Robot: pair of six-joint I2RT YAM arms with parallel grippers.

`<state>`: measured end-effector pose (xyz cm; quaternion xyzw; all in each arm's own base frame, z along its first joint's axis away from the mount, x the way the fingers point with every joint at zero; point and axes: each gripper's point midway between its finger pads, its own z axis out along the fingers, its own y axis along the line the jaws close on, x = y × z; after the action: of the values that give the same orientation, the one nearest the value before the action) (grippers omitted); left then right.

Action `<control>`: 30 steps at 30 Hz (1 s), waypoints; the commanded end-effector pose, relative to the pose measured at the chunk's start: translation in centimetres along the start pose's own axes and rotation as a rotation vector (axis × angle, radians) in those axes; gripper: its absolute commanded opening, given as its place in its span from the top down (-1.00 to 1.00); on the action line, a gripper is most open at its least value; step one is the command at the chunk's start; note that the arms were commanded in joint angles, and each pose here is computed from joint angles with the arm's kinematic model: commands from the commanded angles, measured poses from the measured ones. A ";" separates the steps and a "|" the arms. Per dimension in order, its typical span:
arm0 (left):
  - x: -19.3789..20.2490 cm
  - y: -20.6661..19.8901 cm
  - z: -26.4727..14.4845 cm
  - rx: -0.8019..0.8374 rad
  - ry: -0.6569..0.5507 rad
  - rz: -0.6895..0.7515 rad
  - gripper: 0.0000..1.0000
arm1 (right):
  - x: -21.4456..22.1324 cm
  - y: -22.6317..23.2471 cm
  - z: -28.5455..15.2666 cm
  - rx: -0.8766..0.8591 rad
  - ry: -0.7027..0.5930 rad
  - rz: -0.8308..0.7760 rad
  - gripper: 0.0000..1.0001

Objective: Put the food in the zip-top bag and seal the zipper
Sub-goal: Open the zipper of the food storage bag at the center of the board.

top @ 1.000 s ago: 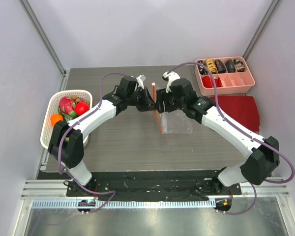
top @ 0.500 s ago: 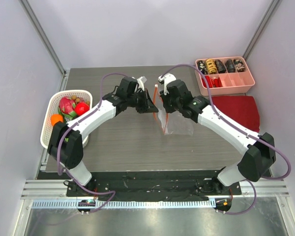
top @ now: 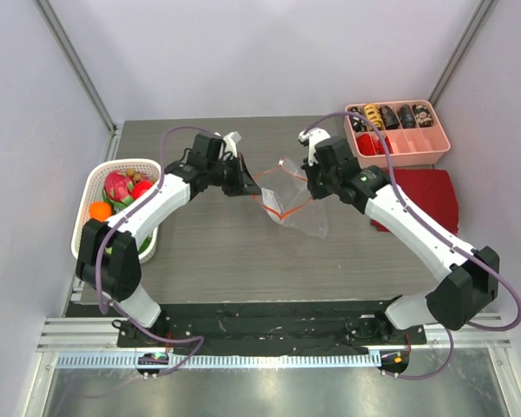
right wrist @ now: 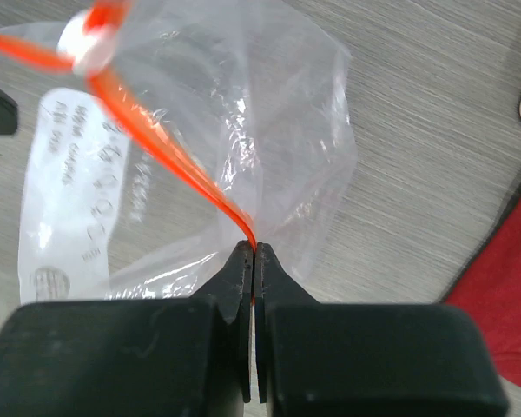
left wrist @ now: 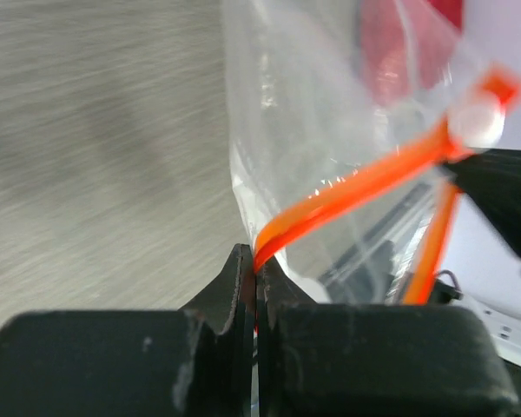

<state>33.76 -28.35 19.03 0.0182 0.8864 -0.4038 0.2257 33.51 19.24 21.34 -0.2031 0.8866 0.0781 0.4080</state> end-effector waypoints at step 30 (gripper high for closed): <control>-9.0 11.3 -27.0 -0.470 -0.475 0.177 -1.00 | -4.0 3.6 0.5 -0.211 -0.071 0.225 0.99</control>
<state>34.21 -4.18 30.15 -0.0446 0.8673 -0.2371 0.4355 33.31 23.23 22.23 -0.1477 0.8900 0.2165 0.3731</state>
